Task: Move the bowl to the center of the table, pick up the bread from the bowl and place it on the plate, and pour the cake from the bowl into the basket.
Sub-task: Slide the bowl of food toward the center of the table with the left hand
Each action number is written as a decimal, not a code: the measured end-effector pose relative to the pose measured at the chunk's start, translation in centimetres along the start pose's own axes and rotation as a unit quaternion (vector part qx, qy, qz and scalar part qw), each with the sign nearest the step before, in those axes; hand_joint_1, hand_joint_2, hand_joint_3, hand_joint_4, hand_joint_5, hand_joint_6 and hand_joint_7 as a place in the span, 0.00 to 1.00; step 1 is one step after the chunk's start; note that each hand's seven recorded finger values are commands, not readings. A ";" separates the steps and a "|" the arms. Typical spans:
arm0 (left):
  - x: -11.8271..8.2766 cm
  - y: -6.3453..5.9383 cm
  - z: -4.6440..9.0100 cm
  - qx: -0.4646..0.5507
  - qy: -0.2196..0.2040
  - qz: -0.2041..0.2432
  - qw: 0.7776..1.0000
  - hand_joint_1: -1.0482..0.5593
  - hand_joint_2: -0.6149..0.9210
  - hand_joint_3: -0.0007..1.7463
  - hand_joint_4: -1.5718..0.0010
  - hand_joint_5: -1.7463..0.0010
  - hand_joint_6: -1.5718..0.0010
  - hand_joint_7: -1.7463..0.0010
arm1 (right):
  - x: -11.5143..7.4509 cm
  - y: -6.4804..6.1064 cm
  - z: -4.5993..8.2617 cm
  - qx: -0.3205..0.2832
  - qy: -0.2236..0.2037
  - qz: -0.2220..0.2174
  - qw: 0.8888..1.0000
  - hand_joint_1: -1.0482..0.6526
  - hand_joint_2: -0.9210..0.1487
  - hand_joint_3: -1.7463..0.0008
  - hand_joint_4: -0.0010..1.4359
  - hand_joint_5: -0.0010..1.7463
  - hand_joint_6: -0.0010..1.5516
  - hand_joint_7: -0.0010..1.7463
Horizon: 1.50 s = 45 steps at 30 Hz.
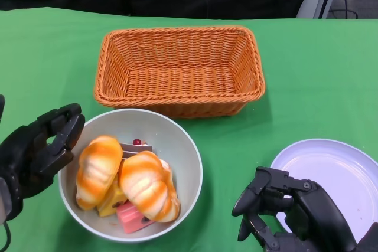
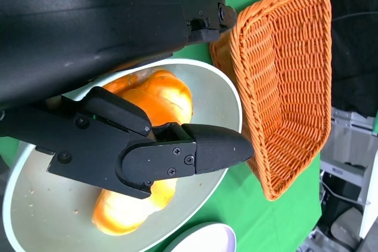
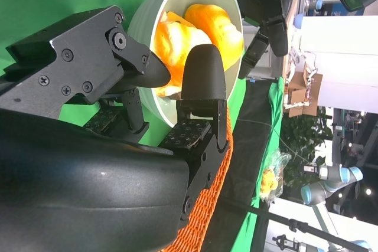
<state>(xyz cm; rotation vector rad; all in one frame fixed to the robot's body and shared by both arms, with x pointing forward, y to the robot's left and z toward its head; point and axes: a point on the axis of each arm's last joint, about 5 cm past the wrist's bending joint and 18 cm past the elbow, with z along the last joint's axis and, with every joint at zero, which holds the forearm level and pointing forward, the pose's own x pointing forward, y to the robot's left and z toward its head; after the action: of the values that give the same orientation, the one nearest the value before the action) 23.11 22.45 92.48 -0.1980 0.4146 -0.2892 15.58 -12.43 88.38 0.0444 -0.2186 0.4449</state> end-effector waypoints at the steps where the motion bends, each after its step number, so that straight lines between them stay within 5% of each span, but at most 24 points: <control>1: 0.0 0.0 0.0 -0.001 0.003 0.002 1.000 0.14 1.00 0.33 1.00 1.00 1.00 1.00 | 0.0 0.0 0.0 0.000 0.000 0.000 1.000 0.61 0.33 0.38 0.60 0.75 0.51 0.67; 45: 1.5 -4.8 -1.9 -0.032 0.023 -0.013 0.999 0.18 1.00 0.34 1.00 1.00 1.00 1.00 | 0.3 0.7 0.2 0.004 0.002 -0.006 1.000 0.61 0.31 0.41 0.62 0.76 0.50 0.70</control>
<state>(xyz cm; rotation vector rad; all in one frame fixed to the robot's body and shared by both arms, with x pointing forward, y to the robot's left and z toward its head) 22.46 17.22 91.44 -0.2593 0.4682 -0.3078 15.53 -11.71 88.67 0.0518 -0.2121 0.4340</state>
